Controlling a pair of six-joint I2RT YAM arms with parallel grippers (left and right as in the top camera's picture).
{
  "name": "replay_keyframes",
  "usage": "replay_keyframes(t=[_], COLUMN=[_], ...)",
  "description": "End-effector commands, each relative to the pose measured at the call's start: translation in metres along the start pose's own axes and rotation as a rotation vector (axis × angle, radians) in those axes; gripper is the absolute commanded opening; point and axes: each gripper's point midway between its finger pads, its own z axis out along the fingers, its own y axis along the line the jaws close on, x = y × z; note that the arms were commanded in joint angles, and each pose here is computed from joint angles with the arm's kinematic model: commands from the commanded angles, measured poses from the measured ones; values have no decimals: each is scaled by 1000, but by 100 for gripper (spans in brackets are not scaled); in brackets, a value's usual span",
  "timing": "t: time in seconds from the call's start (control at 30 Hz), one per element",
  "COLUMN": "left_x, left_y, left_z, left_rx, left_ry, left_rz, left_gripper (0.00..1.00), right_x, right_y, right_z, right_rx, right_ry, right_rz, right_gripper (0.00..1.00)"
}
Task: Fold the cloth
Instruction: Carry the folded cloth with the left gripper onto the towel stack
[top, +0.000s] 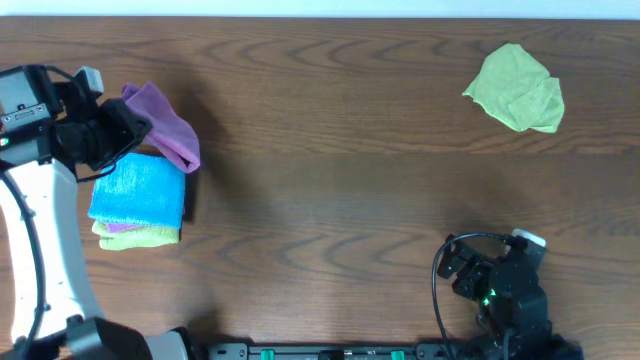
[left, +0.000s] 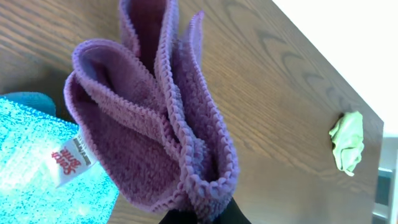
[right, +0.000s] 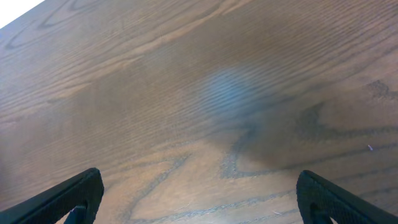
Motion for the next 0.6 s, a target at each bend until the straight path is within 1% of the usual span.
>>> replay_keyframes(t=[0.0,0.27,0.37,0.57], left_x=[-3,-2,1,10], left_y=[-2,3,13,30], left_z=[4,6,6,10], left_rx=[50,50,18,3], left_ry=[25,37,44,68], left_rz=[19,23,17,-18], left_gripper=[6,6,6,6], right_x=[-1,-1,-1,-1], right_y=[-4,-4,-4,-4], right_z=[1,1,1,1], right_rx=[17,17,17,17], right_ry=[-13,-13,-13,-13], right_rz=[15,16,16,16], right_gripper=[99,99,99,99])
